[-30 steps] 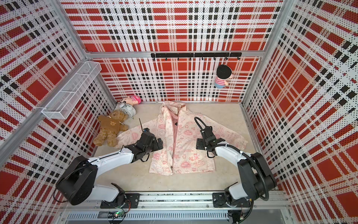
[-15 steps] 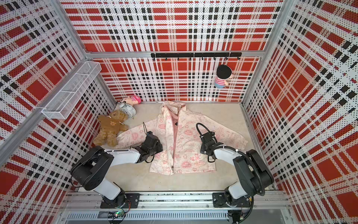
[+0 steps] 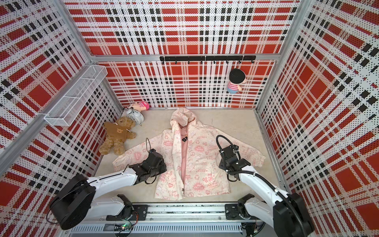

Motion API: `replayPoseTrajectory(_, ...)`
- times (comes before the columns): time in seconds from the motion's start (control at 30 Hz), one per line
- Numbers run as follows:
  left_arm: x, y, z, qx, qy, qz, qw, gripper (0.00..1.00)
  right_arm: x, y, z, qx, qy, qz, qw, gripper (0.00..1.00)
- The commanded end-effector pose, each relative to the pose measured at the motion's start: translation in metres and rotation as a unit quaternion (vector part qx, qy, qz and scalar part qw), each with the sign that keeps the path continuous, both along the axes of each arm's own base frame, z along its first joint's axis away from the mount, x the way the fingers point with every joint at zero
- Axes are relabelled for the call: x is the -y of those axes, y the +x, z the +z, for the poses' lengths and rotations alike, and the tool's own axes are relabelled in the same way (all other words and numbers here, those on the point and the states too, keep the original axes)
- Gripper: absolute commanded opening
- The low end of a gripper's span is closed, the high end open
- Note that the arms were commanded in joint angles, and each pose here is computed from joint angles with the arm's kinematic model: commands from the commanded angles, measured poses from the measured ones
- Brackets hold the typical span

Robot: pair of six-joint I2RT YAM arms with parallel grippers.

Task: Unzip the jacket
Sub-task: Smooth out the jacket at the center of the board.

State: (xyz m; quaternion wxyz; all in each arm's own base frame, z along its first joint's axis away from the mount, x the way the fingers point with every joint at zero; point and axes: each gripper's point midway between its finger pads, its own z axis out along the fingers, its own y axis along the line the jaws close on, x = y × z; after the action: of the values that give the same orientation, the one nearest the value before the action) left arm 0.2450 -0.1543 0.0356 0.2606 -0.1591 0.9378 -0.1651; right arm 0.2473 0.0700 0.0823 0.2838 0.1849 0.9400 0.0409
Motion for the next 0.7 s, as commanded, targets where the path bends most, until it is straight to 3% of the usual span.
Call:
replayPoseTrajectory(0.0, -0.018, 0.004, 0.039, 0.035, 0.034, 0.028, 0.998, 0.62, -0.005, 0.019, 0.046, 0.045, -0.001, 0.032, 0.998, 0.71)
replayPoseTrajectory(0.07, -0.027, 0.018, 0.071, 0.076, 0.051, 0.043, 0.995, 0.80, -0.019, 0.046, 0.066, 0.058, 0.010, 0.073, 0.996, 0.76)
replayPoseTrajectory(0.17, -0.045, 0.046, 0.110, 0.126, 0.080, 0.062, 0.987, 0.85, -0.042, 0.098, 0.082, 0.074, -0.004, 0.147, 0.986, 0.82)
replayPoseTrajectory(0.27, -0.064, 0.083, 0.127, 0.152, 0.093, 0.072, 0.981, 0.84, -0.063, 0.154, 0.076, 0.069, 0.000, 0.207, 0.976, 0.89)
replayPoseTrajectory(0.47, -0.075, 0.141, 0.115, 0.140, 0.091, 0.062, 0.984, 0.84, -0.079, 0.234, 0.036, 0.018, -0.037, 0.246, 0.968, 0.92)
replayPoseTrajectory(0.67, -0.065, 0.160, 0.072, 0.096, 0.102, 0.054, 0.989, 0.72, -0.048, 0.269, -0.014, -0.040, -0.090, 0.210, 0.973, 0.90)
